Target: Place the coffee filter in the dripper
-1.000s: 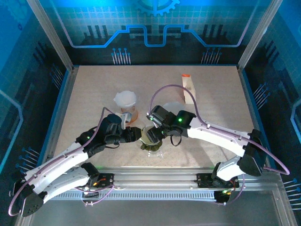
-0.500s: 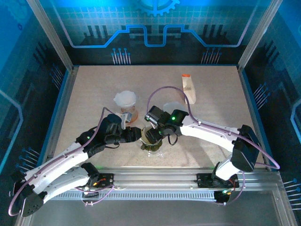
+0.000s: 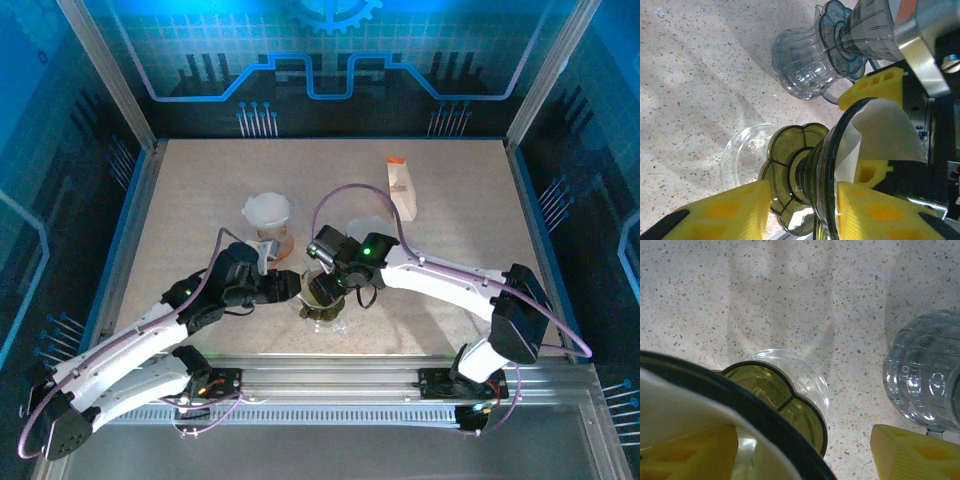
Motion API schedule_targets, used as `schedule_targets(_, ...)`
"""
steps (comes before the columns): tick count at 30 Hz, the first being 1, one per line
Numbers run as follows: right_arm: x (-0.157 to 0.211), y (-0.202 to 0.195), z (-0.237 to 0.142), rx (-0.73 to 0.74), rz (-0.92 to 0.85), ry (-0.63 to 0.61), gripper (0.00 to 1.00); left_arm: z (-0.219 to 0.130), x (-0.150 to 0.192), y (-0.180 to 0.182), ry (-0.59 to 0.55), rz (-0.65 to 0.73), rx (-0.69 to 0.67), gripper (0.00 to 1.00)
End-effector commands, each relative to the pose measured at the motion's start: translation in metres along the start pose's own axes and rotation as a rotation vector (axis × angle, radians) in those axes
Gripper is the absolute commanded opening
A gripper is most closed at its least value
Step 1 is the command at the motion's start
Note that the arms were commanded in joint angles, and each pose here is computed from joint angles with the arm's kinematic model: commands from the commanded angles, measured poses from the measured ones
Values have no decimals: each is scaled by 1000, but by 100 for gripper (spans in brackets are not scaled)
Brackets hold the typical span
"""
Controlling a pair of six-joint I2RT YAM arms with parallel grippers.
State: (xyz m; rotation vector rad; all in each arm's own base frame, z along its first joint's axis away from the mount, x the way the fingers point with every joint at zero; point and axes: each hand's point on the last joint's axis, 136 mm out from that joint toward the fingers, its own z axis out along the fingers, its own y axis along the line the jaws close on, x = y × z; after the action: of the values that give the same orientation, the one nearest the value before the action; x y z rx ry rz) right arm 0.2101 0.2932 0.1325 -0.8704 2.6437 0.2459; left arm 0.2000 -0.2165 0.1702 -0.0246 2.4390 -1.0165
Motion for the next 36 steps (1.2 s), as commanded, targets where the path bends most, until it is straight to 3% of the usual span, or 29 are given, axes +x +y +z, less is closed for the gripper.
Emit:
schedule_targets(1,-18,-5,-33,-6,22,-104,73,1,3,3,11,-15,5,40)
schedule_targets(15,-12,-24,-100,-25,87,-353,73,1,2,-4,14,-30,32,41)
schedule_targets(36,8,-56,-137,35,159,-521,75,-27,-12,-13,-63,-26,27,66)
